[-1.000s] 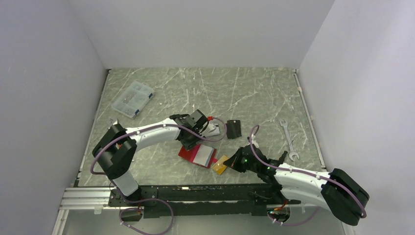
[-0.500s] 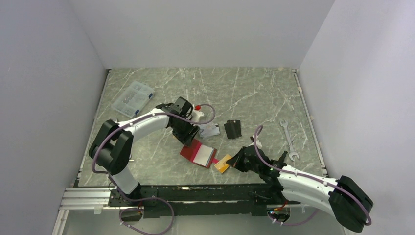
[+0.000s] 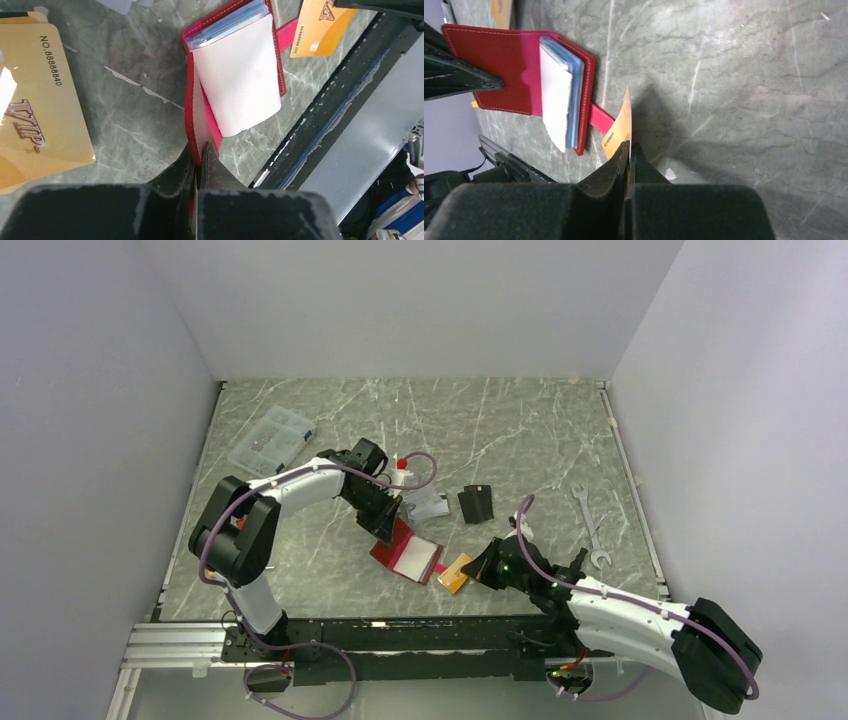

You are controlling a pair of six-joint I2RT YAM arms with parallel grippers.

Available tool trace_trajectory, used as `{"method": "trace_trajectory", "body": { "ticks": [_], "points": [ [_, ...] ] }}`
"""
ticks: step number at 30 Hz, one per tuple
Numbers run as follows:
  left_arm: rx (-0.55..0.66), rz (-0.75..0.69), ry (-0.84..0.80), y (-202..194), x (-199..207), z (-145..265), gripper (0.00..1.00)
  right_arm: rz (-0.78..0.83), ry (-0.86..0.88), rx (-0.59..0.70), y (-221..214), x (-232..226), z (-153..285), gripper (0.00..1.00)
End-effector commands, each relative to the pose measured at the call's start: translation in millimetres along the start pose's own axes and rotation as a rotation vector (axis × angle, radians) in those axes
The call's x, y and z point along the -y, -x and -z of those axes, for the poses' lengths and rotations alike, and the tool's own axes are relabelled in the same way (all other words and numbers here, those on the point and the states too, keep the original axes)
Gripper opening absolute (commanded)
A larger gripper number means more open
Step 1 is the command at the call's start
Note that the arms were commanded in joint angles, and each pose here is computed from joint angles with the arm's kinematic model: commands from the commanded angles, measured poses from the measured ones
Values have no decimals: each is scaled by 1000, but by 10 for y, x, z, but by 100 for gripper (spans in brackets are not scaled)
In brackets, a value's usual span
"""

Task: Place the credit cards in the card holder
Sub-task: Move the card holder to the center of the board.

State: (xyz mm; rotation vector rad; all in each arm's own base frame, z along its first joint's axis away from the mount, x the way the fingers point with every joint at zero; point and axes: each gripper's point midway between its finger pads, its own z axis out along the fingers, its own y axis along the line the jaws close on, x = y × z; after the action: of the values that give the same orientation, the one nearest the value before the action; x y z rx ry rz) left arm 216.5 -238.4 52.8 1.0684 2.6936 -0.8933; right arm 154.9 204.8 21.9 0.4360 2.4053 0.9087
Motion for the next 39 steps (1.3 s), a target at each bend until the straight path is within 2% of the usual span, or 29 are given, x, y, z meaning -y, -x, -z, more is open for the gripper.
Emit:
{"method": "trace_trajectory", "body": {
  "ticks": [1,6,13,21,39],
  "points": [
    [34,14,-132,93,196,48,0,89,-27,43,110,27,48,0],
    [27,56,-250,100,360,-16,0,122,33,104,276,-175,148,0],
    [18,113,-359,126,473,-101,0,140,121,125,333,-386,173,0],
    [26,101,-327,140,414,-115,0,162,196,114,353,-617,106,0],
    [27,91,-236,126,278,-121,0,152,246,100,312,-653,114,0]
  ]
}}
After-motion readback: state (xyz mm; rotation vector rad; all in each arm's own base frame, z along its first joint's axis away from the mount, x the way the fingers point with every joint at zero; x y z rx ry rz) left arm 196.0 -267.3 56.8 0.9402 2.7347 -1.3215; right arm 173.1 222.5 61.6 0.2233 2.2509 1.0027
